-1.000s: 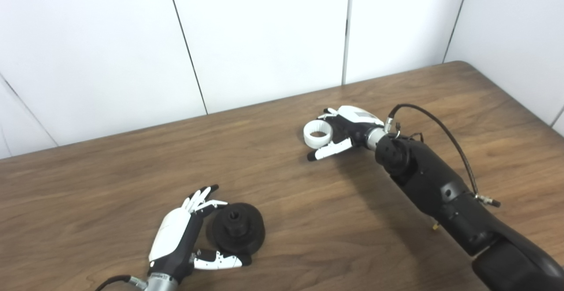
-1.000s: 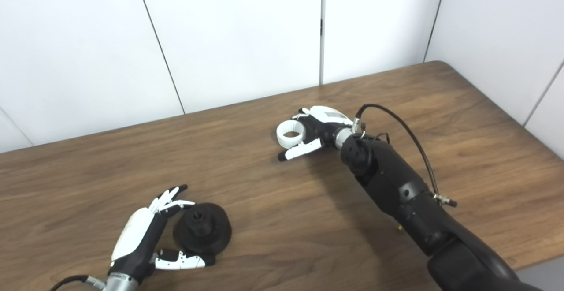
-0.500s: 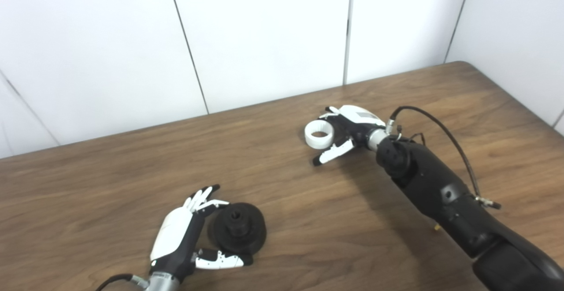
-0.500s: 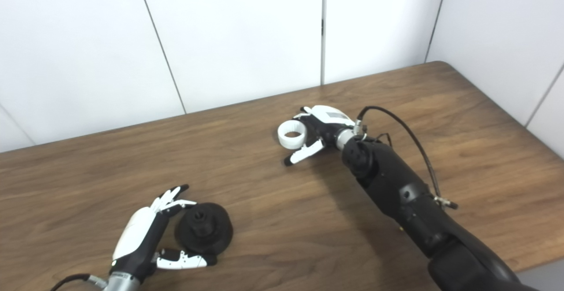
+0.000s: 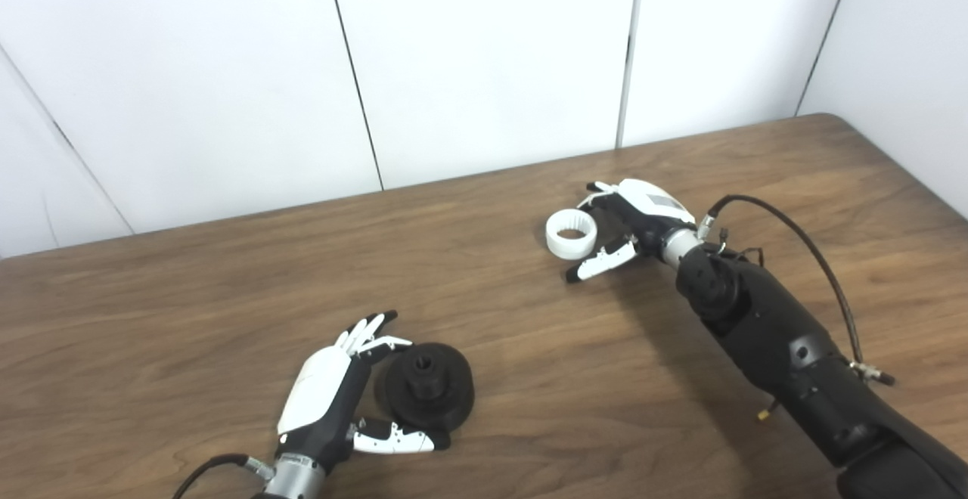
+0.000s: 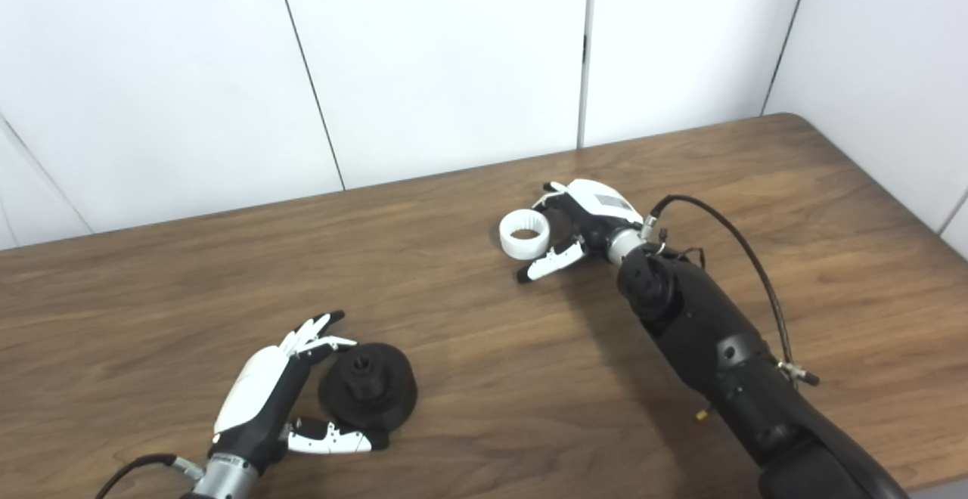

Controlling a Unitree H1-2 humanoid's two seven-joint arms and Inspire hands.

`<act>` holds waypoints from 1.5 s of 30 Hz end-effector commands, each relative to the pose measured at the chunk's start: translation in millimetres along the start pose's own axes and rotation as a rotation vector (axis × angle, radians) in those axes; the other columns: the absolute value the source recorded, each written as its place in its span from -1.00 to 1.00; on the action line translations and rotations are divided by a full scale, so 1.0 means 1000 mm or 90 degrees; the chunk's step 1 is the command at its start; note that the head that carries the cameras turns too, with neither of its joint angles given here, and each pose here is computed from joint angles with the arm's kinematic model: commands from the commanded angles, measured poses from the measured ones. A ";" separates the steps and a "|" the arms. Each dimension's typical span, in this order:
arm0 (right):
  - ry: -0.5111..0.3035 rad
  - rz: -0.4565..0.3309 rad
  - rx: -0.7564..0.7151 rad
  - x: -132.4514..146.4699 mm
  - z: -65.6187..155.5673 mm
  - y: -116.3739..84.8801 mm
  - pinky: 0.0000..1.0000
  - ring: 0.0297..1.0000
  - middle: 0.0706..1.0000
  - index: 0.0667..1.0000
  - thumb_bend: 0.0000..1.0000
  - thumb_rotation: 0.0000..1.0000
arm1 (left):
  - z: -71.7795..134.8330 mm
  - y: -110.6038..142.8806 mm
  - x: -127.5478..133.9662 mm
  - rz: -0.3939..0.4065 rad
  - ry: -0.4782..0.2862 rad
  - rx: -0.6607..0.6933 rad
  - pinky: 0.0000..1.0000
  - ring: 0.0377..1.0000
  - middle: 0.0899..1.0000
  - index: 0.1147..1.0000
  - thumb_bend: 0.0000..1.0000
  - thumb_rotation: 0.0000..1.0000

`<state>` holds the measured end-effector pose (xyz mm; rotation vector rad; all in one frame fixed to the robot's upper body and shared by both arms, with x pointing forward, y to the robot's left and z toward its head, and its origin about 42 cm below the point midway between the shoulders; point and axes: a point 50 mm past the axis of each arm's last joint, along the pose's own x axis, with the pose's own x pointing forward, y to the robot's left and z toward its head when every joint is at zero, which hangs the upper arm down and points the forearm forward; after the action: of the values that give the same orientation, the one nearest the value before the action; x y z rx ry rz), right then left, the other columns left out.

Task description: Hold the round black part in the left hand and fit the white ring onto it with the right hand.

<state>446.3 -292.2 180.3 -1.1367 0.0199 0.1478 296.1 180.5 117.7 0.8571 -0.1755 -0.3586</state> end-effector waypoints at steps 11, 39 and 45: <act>-0.001 -0.085 0.056 0.006 0.004 0.002 0.98 0.88 0.81 0.26 0.58 -0.36 | -0.004 -0.008 0.001 -0.035 0.022 0.038 1.00 0.98 0.93 0.14 0.82 -0.43; 0.034 -0.120 0.135 0.002 0.006 0.041 0.94 0.83 0.74 -0.03 0.14 -0.65 | -0.003 -0.008 0.001 -0.029 0.020 0.032 1.00 0.96 0.92 0.13 0.84 -0.44; 0.030 -0.147 0.147 0.000 0.006 0.043 0.97 0.81 0.67 -0.10 0.03 -0.72 | -0.003 -0.008 0.001 -0.032 0.022 0.031 1.00 0.97 0.92 0.13 0.84 -0.44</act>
<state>439.3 -270.1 145.9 -0.8918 -0.0585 -0.0851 296.2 179.9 117.4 0.8561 -0.1705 -0.3545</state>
